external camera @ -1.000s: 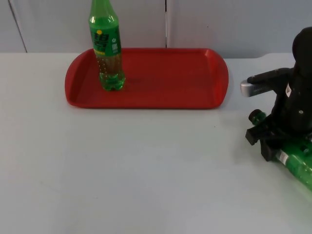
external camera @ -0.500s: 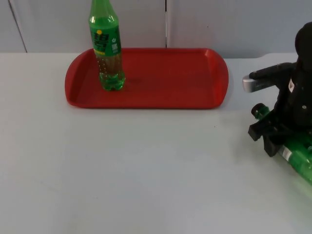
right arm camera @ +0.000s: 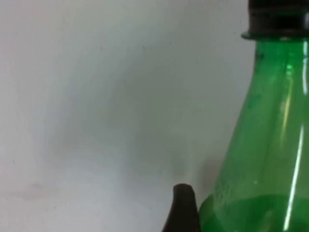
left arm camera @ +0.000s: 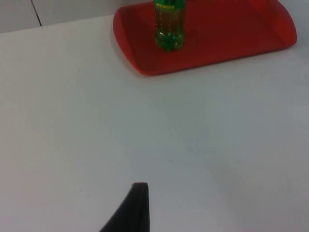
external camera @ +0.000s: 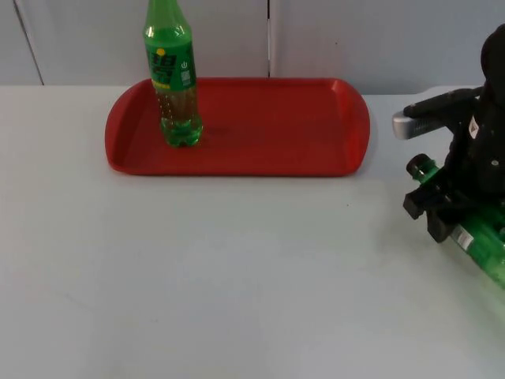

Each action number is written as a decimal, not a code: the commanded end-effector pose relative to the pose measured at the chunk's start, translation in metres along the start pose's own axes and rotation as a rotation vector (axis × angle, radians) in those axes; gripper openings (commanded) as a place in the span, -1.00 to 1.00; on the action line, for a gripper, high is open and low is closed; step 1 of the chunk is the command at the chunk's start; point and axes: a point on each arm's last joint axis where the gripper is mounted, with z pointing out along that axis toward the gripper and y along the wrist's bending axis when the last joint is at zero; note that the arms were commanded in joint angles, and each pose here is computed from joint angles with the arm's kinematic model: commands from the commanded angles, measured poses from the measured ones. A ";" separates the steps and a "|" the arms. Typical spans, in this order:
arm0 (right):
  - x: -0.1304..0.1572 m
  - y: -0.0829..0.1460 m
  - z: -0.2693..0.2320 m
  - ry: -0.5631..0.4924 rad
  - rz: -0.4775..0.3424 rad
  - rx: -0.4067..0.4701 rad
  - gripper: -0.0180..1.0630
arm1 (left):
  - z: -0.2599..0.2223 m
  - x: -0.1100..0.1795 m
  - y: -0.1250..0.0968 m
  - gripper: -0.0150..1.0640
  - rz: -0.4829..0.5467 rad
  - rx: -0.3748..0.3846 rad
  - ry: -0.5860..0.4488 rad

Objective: Place the bottle upright on the tray.

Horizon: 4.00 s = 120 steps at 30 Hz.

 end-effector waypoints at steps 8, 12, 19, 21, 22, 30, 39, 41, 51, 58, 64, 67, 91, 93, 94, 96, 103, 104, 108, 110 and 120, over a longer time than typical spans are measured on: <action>0.000 0.004 0.015 0.002 -0.016 -0.006 -0.97 | 0.000 0.001 0.000 0.97 0.000 0.001 -0.002; -0.001 0.005 0.019 -0.001 -0.018 -0.009 -0.97 | 0.000 0.001 0.000 0.97 0.000 0.001 -0.002; -0.001 0.005 0.020 -0.004 -0.017 -0.010 -0.96 | 0.000 0.001 0.000 0.97 0.000 0.001 -0.002; -0.001 0.005 0.020 -0.006 -0.017 -0.010 -0.92 | 0.000 0.001 0.000 0.97 0.000 0.001 -0.002; -0.001 0.005 0.020 -0.006 -0.017 -0.010 -0.82 | 0.000 0.001 0.000 0.97 0.000 0.001 -0.002; -0.002 0.006 0.020 -0.014 -0.004 -0.020 0.66 | 0.000 0.001 0.000 0.97 0.000 0.001 -0.002; -0.001 0.008 0.024 -0.009 0.001 -0.030 0.92 | 0.000 0.001 0.000 0.97 0.000 0.001 -0.002; 0.002 0.008 0.028 0.021 0.001 -0.027 0.58 | 0.000 0.001 0.000 0.97 0.000 0.001 -0.002; 0.005 0.007 0.031 0.055 -0.024 -0.006 -0.97 | 0.000 0.001 0.000 0.97 0.000 0.001 -0.002; 0.005 0.006 0.027 0.056 -0.024 -0.004 -0.97 | 0.000 0.001 0.000 0.97 0.000 0.001 -0.002; -0.010 0.000 -0.014 -0.107 -0.010 -0.010 -0.97 | 0.000 0.001 0.000 0.97 0.000 0.001 -0.002; -0.022 -0.004 -0.050 -0.269 0.002 -0.020 -0.97 | 0.000 0.001 0.000 0.97 0.000 0.001 -0.002; -0.090 0.001 -0.171 -1.617 0.016 -0.228 -0.97 | 0.000 0.001 0.000 0.97 0.001 -0.001 -0.001; -0.092 -0.001 -0.161 -1.650 0.094 -0.258 -0.97 | 0.000 0.001 0.000 0.97 0.001 -0.001 -0.001; -0.092 -0.001 -0.161 -1.650 0.094 -0.258 -0.97 | 0.000 0.001 0.000 0.97 0.001 -0.001 -0.001; -0.096 -0.001 -0.152 -1.648 0.117 -0.261 -0.97 | 0.000 0.001 0.000 0.97 0.001 -0.001 -0.001; -0.120 0.010 -0.132 -1.661 0.002 -0.266 -0.97 | 0.000 0.001 0.000 0.97 0.001 -0.001 -0.001; -0.124 0.011 -0.125 -1.658 0.002 -0.266 -0.97 | 0.000 0.001 0.000 0.97 0.001 -0.001 -0.001; -0.143 0.014 -0.103 -1.652 0.057 -0.326 -0.97 | 0.000 0.001 0.000 0.97 0.001 -0.001 -0.001; -0.152 0.016 -0.089 -1.645 0.090 -0.363 -0.97 | 0.000 0.001 0.000 0.97 0.001 -0.001 -0.001; -0.170 0.026 -0.043 -1.647 0.060 -0.386 -0.97 | 0.000 0.001 0.000 0.97 0.001 -0.001 -0.001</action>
